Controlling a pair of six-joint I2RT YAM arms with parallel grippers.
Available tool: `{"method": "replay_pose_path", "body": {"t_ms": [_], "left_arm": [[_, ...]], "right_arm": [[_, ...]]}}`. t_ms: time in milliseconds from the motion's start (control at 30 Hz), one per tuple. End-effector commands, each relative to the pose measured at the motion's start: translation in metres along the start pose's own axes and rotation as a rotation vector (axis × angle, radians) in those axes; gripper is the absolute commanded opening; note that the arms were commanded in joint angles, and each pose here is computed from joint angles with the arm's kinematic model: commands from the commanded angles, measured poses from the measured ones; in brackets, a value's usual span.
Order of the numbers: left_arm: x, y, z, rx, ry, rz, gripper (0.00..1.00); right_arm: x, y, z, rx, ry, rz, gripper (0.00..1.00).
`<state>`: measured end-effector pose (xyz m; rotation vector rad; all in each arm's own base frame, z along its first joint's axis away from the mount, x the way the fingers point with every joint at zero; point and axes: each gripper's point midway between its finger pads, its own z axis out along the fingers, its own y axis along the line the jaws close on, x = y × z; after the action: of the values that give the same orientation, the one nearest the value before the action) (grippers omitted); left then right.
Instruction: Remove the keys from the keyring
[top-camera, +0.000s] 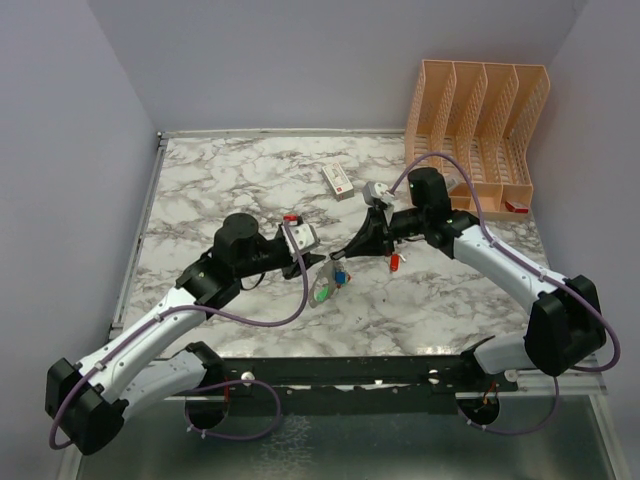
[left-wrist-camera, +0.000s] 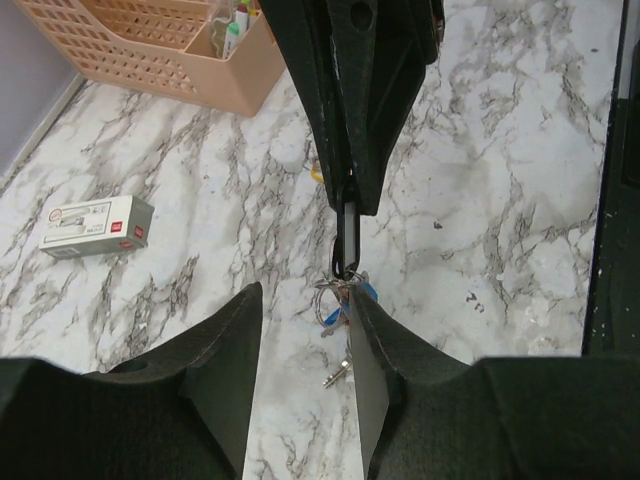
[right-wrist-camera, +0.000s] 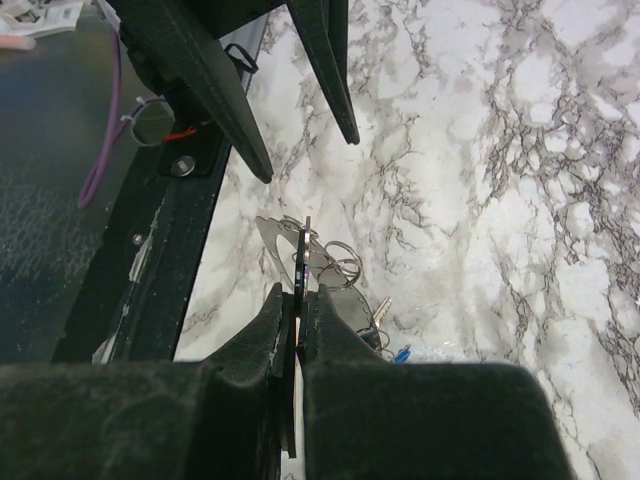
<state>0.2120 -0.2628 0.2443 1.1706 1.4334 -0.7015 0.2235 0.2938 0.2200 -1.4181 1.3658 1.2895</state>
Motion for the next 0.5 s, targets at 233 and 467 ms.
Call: {"method": "replay_pose_path", "body": {"t_ms": [233, 467], "left_arm": [[0.032, -0.006, 0.009, 0.045, 0.043, 0.048, 0.56], [0.029, -0.006, 0.009, 0.043, 0.015, 0.072, 0.58]], "right_arm": [[-0.008, 0.006, -0.001, -0.021, -0.008, -0.043, 0.01], [-0.015, 0.012, -0.003, -0.024, -0.016, -0.058, 0.01]]}}
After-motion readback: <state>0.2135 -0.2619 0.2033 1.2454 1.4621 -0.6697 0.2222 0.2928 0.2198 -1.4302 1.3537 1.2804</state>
